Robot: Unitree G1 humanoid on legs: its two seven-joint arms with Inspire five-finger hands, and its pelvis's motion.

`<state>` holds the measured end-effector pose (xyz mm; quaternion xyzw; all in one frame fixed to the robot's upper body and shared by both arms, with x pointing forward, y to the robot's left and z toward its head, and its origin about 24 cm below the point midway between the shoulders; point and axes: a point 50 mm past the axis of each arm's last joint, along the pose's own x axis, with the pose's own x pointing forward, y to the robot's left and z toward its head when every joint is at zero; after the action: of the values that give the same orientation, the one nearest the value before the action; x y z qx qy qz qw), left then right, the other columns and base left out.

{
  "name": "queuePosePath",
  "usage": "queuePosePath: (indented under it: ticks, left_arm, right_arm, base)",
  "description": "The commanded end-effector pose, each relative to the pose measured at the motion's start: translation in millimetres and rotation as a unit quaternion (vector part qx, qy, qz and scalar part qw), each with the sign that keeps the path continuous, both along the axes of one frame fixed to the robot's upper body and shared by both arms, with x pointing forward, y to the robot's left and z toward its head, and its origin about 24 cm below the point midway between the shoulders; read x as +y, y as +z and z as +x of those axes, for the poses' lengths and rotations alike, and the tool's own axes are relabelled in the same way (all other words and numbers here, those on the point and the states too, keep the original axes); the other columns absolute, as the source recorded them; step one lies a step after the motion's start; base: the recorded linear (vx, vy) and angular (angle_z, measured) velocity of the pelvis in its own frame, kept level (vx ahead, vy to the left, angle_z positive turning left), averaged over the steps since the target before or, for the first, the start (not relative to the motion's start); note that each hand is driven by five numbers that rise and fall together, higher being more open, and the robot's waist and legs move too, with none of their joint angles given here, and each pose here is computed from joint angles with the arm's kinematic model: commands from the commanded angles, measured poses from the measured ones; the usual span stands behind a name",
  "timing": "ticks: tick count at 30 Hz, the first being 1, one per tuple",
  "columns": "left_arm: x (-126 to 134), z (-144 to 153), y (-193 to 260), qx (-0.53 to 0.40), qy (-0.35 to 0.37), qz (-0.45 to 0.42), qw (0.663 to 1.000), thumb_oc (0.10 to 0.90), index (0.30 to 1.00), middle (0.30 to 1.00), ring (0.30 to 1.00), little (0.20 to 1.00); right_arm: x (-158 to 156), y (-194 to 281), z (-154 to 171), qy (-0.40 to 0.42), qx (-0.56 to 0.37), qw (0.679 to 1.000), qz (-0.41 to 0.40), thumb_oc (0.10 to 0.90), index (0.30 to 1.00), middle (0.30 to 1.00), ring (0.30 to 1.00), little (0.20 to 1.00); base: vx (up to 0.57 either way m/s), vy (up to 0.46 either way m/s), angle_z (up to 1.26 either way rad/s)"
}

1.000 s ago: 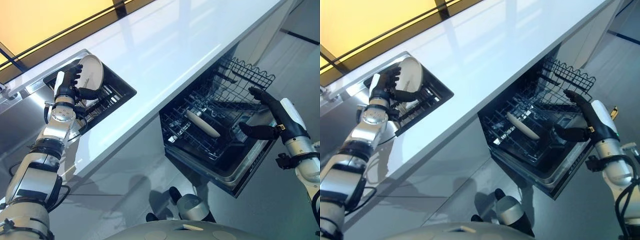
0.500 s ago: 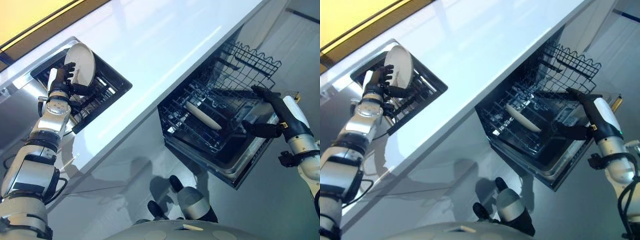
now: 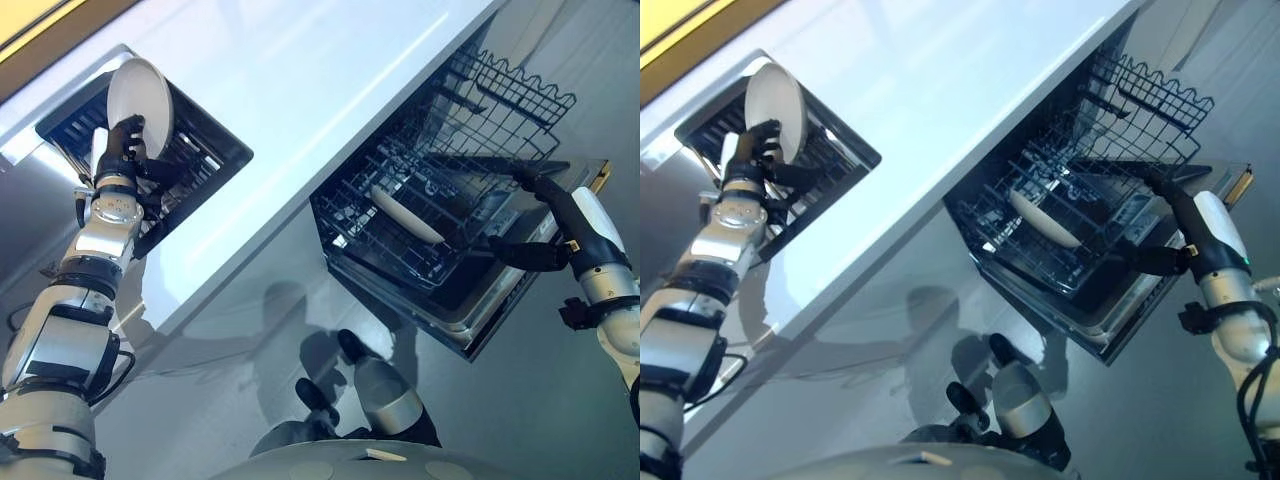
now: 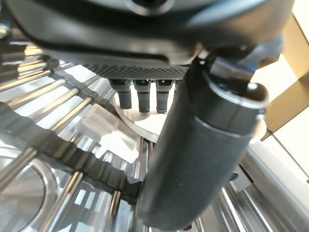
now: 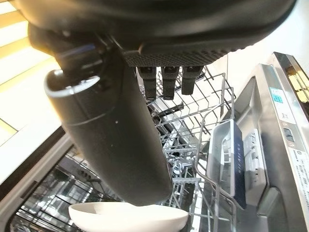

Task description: Pick up plates and place into dishwasher.

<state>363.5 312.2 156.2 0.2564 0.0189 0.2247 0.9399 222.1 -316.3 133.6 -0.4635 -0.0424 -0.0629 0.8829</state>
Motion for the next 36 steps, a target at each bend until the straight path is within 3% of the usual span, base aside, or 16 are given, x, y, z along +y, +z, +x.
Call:
queuePosePath:
  ticks: [1, 7, 8, 9, 10, 12, 15, 36]
  left_arm:
    - [1.3, 7.3, 61.6, -0.106, 0.016, 0.027, 0.994, 0.8, 0.9, 0.9, 0.9, 0.9]
    - [9.6, 4.7, 78.6, -0.133, 0.042, 0.044, 0.989, 0.8, 0.9, 0.9, 0.9, 0.9]
    - [12.9, 3.5, 84.8, -0.141, 0.051, 0.048, 0.988, 0.561, 0.695, 0.695, 0.695, 0.661]
    - [15.7, 2.1, 90.5, -0.149, 0.058, 0.048, 0.986, 0.394, 0.552, 0.552, 0.552, 0.494]
    - [15.7, 2.2, 90.9, -0.15, 0.058, 0.049, 0.986, 0.394, 0.552, 0.552, 0.552, 0.494]
    - [17.7, 0.9, 99.2, -0.167, 0.069, 0.05, 0.982, 0.1, 0.3, 0.3, 0.3, 0.2]
    - [18.2, -0.4, 115.6, -0.196, 0.084, 0.062, 0.975, 0.1, 0.3, 0.3, 0.3, 0.2]
    - [43.6, -16.5, 114.2, -0.2, 0.122, 0.093, 0.968, 0.1, 0.3, 0.3, 0.3, 0.2]
  right_arm:
    - [6.2, 55.1, 12.0, 0.023, -0.127, 0.991, -0.021, 0.8, 0.9, 0.9, 0.9, 0.9]
    - [5.7, 61.1, 16.8, 0.022, -0.136, 0.99, -0.022, 0.8, 0.9, 0.9, 0.9, 0.9]
    - [6.1, 63.4, 17.6, 0.024, -0.139, 0.99, -0.022, 0.8, 0.9, 0.9, 0.9, 0.9]
    - [6.6, 64.7, 17.8, 0.026, -0.141, 0.989, -0.023, 0.8, 0.9, 0.9, 0.9, 0.9]
    - [6.6, 64.8, 17.9, 0.026, -0.142, 0.989, -0.022, 0.8, 0.9, 0.9, 0.9, 0.9]
    - [7.7, 67.1, 19.0, 0.028, -0.146, 0.989, -0.021, 0.8, 0.9, 0.9, 0.9, 0.9]
    - [10.5, 72.6, 21.7, 0.034, -0.156, 0.987, -0.02, 0.8, 0.9, 0.9, 0.9, 0.9]
    - [6.0, 70.0, 7.7, 0.05, -0.138, 0.989, -0.034, 0.8, 0.9, 0.9, 0.9, 0.9]
  base:
    - [-0.04, 0.007, 0.02]
    - [-0.03, 0.014, 0.0]
    - [-0.05, 0.022, 0.02]
    - [-0.04, 0.016, 0.0]
    - [-0.04, 0.013, -0.02]
    - [-0.04, 0.012, -0.06]
    - [-0.04, 0.014, -0.09]
    - [0.01, 0.014, 0.0]
